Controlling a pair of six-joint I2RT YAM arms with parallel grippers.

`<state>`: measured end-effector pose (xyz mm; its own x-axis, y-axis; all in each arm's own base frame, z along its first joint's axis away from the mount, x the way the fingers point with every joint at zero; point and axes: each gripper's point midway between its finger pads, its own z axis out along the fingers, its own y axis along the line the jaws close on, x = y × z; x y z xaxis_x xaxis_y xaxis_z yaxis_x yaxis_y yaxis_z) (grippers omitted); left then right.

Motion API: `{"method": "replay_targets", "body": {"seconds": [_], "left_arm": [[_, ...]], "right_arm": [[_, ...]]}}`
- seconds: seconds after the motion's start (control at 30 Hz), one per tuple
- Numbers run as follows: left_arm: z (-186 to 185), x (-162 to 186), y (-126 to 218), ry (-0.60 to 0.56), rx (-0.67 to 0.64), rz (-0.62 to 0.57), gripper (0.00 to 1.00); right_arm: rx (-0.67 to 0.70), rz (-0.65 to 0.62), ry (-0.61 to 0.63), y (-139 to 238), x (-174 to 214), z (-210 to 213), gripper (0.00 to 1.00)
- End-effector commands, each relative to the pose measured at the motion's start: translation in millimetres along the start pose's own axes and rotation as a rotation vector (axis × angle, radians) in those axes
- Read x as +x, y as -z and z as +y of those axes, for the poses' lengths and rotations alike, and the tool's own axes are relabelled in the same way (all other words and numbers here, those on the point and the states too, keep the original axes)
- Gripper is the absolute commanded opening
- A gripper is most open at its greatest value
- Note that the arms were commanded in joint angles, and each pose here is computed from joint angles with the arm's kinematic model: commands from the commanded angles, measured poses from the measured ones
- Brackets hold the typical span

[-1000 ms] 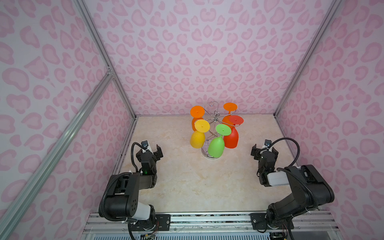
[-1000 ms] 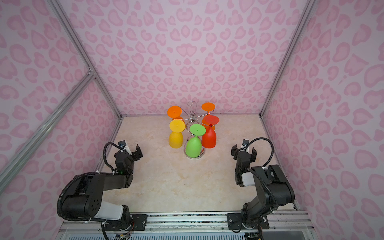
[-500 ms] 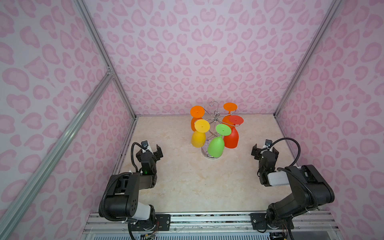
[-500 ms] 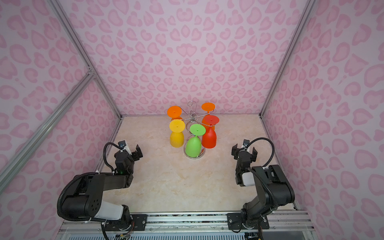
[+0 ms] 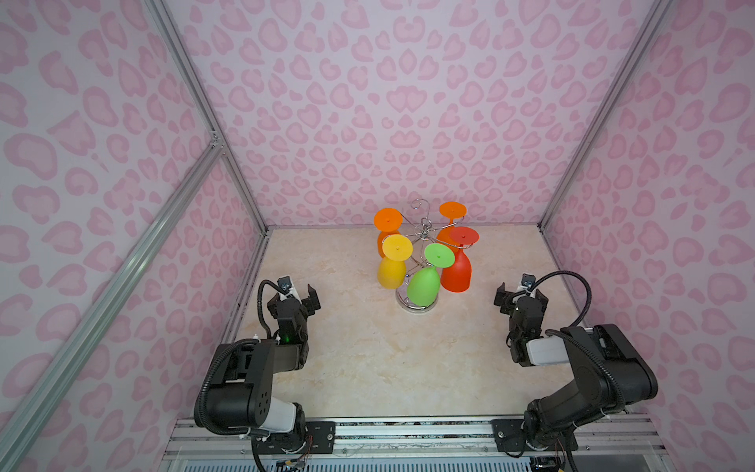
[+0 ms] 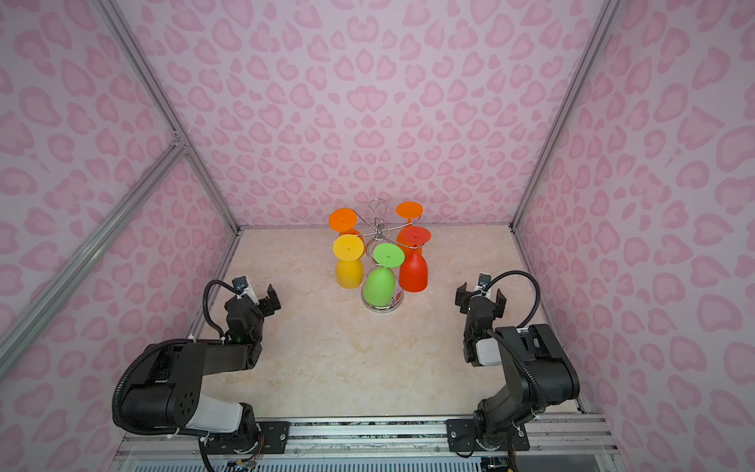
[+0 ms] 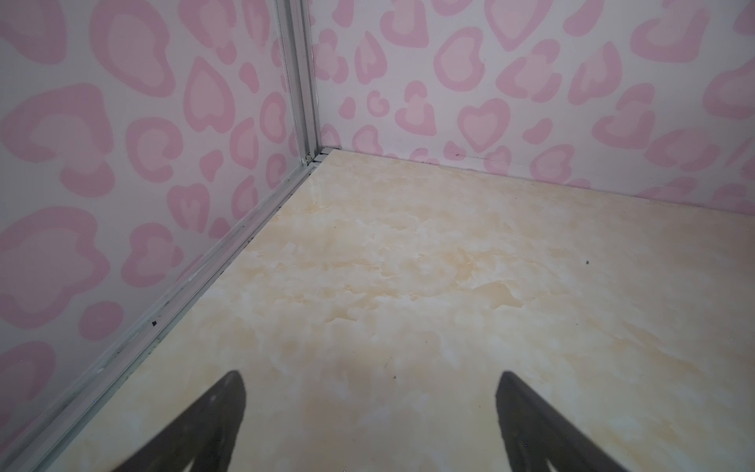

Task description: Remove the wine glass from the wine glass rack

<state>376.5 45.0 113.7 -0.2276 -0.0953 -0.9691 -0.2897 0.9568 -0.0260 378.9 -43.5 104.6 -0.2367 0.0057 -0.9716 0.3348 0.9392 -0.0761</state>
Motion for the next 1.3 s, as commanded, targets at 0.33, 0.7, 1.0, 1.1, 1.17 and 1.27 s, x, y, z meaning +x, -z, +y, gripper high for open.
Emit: {"method": "replay_targets", "body": {"seconds": [0.33,0.7,1.0,1.1,1.17,1.27], "left_arm": [[0,-15,1,0.009,-0.007,-0.023,0.97],[-32,-126,37,0.112,0.117,-0.152,0.97],[-99,-162,66,0.303,0.520,-0.084,0.99],[-111,-163,72,0.343,0.592,-0.053,1.00],[-117,-163,75,0.348,0.621,-0.037,1.00],[-122,-163,79,0.348,0.654,-0.024,1.00]], "right_arm": [[0.026,0.004,-0.009,0,-13,-3,0.97],[-0.090,-0.040,-0.306,27,-143,1,0.90],[-0.484,-0.050,-0.629,55,-254,42,0.91],[-0.615,-0.010,-0.713,54,-277,63,0.90],[-0.681,0.036,-0.757,48,-286,78,0.87],[-0.817,0.094,-0.807,40,-293,103,0.85]]}}
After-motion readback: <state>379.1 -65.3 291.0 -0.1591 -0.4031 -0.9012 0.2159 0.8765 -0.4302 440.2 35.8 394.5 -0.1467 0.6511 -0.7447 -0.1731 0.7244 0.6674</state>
